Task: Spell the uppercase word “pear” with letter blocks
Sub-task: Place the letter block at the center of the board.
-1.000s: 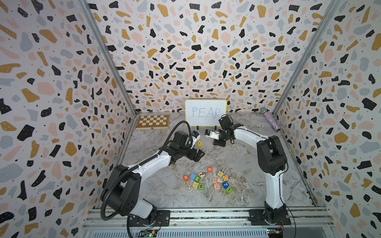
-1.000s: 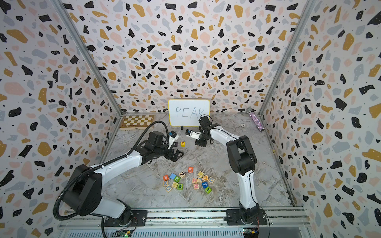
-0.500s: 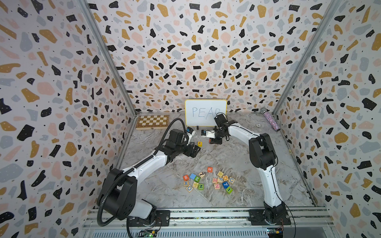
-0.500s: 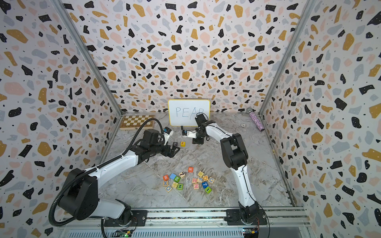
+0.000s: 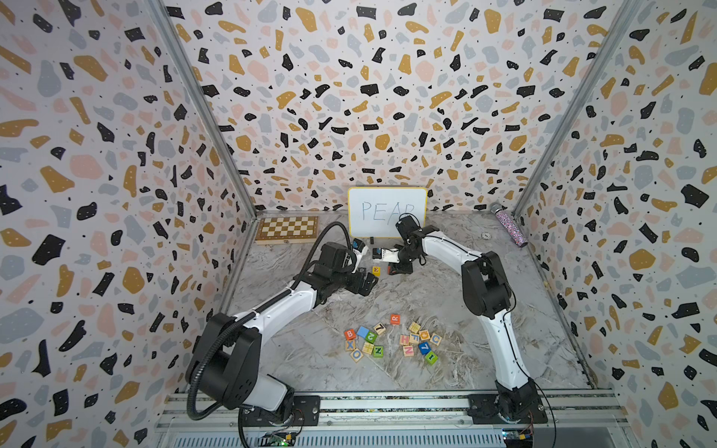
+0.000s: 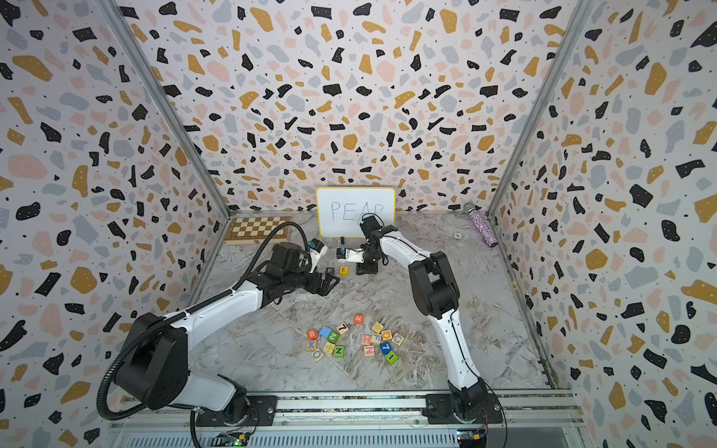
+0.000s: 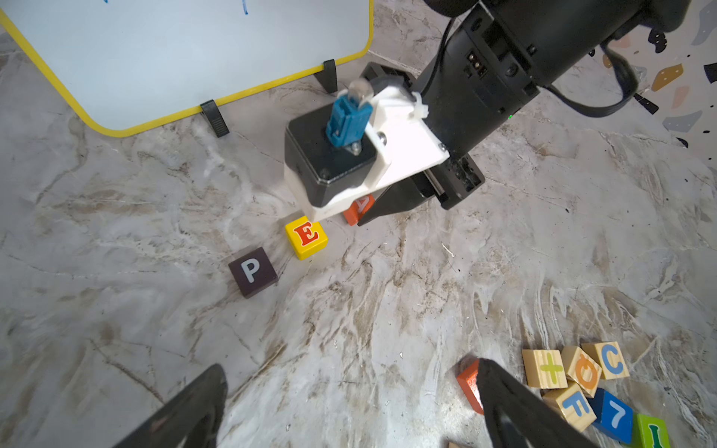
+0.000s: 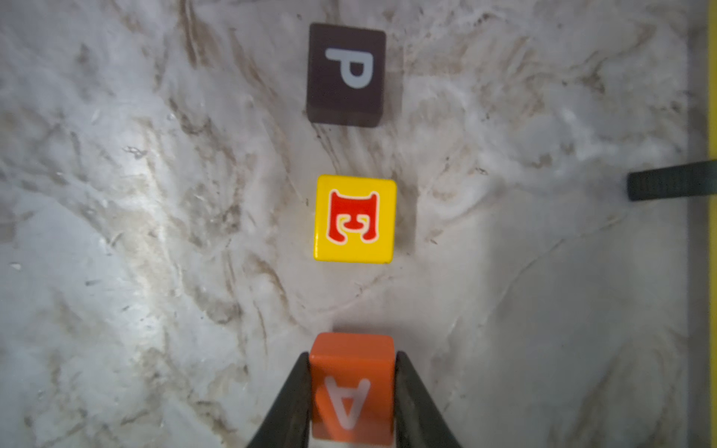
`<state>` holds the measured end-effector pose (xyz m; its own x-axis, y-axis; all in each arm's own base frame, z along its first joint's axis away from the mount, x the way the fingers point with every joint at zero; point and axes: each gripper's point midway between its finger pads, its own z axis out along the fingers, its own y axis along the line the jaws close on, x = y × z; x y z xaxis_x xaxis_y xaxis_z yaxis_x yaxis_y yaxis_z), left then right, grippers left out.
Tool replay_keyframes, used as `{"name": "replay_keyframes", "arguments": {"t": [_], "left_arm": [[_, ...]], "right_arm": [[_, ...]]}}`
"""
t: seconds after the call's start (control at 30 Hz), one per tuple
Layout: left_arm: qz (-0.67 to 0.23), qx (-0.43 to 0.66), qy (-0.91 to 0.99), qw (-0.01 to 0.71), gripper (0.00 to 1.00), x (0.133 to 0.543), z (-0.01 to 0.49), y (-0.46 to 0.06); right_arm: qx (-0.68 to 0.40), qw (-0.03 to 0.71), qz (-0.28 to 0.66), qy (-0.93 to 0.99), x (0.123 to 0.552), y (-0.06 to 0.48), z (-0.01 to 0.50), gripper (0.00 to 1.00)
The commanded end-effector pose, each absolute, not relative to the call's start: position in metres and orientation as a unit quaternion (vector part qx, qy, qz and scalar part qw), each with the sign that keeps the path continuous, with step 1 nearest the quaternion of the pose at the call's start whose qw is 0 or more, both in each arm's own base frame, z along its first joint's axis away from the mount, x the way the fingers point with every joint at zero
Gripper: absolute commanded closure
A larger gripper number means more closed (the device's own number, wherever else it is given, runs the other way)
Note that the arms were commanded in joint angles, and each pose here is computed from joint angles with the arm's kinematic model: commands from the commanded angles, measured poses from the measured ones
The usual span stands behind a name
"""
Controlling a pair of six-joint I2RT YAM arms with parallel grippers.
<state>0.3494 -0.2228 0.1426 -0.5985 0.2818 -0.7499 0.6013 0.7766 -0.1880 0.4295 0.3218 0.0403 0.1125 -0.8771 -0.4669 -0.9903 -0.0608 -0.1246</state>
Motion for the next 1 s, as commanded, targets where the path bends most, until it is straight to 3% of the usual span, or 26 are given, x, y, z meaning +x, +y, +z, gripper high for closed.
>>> {"name": "replay_keyframes", "arguments": {"t": [0.0, 0.5, 0.7, 0.97], "left_arm": [[-0.211, 0.260, 0.859, 0.387, 0.01, 0.358, 0.153, -0.223], [-0.206, 0.262, 0.858, 0.390, 0.01, 0.356, 0.153, -0.222], [-0.210, 0.267, 0.856, 0.391, 0.01, 0.354, 0.152, -0.223], [-0.208, 0.264, 0.854, 0.397, 0.01, 0.353, 0.157, -0.220]], "right_arm": [[-0.720, 0.199, 0.145, 0.649, 0.422, 0.324, 0.044, 0.79], [-0.710, 0.201, 0.125, 0.663, 0.434, 0.317, 0.039, 0.69], [-0.707, 0.214, 0.127, 0.662, 0.435, 0.320, 0.046, 0.57], [-0.702, 0.238, 0.123, 0.660, 0.441, 0.327, 0.069, 0.51]]}}
